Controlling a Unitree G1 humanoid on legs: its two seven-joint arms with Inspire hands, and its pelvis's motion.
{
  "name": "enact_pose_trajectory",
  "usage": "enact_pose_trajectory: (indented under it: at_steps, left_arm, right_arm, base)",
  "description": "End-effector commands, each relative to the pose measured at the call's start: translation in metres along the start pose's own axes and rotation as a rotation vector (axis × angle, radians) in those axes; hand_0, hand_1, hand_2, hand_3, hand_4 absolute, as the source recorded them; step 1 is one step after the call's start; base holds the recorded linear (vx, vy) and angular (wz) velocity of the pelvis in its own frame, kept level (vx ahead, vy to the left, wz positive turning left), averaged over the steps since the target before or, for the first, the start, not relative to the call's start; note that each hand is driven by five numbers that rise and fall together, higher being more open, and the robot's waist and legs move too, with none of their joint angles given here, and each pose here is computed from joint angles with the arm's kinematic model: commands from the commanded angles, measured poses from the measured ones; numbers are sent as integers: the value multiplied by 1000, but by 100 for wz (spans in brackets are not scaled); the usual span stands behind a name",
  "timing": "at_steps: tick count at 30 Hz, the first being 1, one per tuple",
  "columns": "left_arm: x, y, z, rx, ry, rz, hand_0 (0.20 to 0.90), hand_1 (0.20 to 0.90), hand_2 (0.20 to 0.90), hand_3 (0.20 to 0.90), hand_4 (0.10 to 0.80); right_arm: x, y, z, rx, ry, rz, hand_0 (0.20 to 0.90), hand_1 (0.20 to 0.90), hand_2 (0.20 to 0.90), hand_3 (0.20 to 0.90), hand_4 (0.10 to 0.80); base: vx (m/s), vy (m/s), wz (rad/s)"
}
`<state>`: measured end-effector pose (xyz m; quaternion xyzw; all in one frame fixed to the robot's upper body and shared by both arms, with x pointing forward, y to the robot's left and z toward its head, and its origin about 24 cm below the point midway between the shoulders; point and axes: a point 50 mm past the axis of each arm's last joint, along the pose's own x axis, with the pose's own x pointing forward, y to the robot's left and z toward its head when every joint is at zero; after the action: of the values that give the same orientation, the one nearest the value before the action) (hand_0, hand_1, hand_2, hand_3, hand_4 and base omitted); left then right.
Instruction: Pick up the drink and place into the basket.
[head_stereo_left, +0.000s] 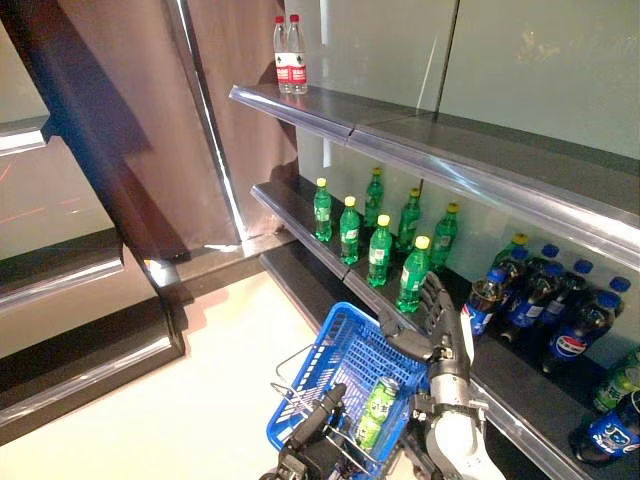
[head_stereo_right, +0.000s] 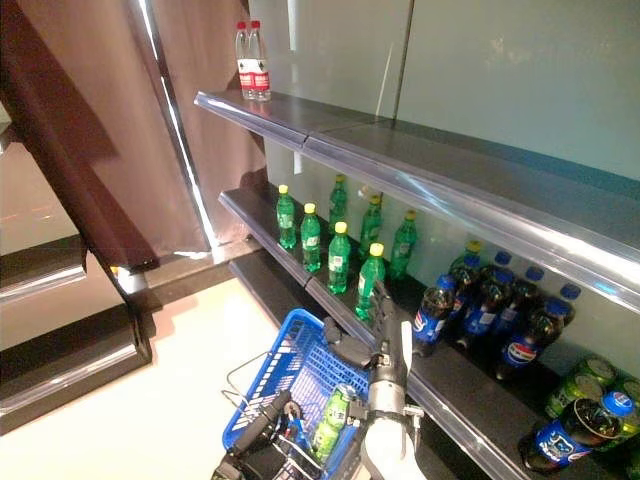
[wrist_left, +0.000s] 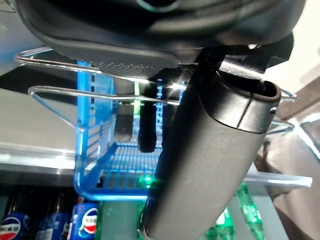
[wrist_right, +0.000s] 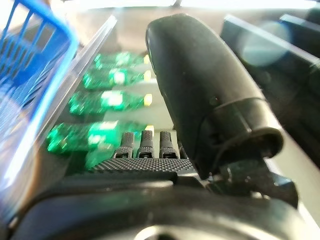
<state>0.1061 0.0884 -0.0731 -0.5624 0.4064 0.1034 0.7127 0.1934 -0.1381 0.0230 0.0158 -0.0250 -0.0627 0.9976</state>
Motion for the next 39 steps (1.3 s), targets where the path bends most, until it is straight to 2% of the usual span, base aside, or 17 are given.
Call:
enact_pose_trajectory:
  at_steps: [1, 7, 12, 19, 25, 39]
  left_arm:
    - [-22, -84, 13, -74, -115, -523, 300, 300, 300, 200, 100]
    - [-31, -87, 17, -80, -165, -553, 300, 300, 300, 200, 100]
    - [-45, -92, 26, -81, -218, -567, 300, 300, 300, 200, 100]
    - [-54, -103, 44, -78, -260, -576, 300, 300, 300, 200, 100]
    - [-51, -118, 60, -52, -278, -598, 300, 300, 300, 200, 100]
    - [-41, -132, 77, -34, -276, -596, 300, 300, 300, 200, 100]
  right_arm:
    - [23, 24, 64, 108, -372, 191, 900, 900, 900, 900, 800]
    - [13, 22, 70, 121, -367, 240, 900, 900, 900, 900, 800]
    - [12, 6, 74, 149, -331, 159, 900, 900, 900, 900, 800]
    - [15, -2, 95, 201, -429, 106, 900, 900, 900, 900, 800]
    - [26, 9, 102, 184, -433, 173, 900, 900, 900, 900, 800]
    - [43, 7, 96, 147, -369, 153, 900, 900, 900, 900, 800]
  base:
    - [-137, -34, 1]
    - [-113, -46, -4]
    - [-91, -63, -14]
    - [-87, -39, -5]
    - [-119, -28, -9]
    - [-25, -9, 0]
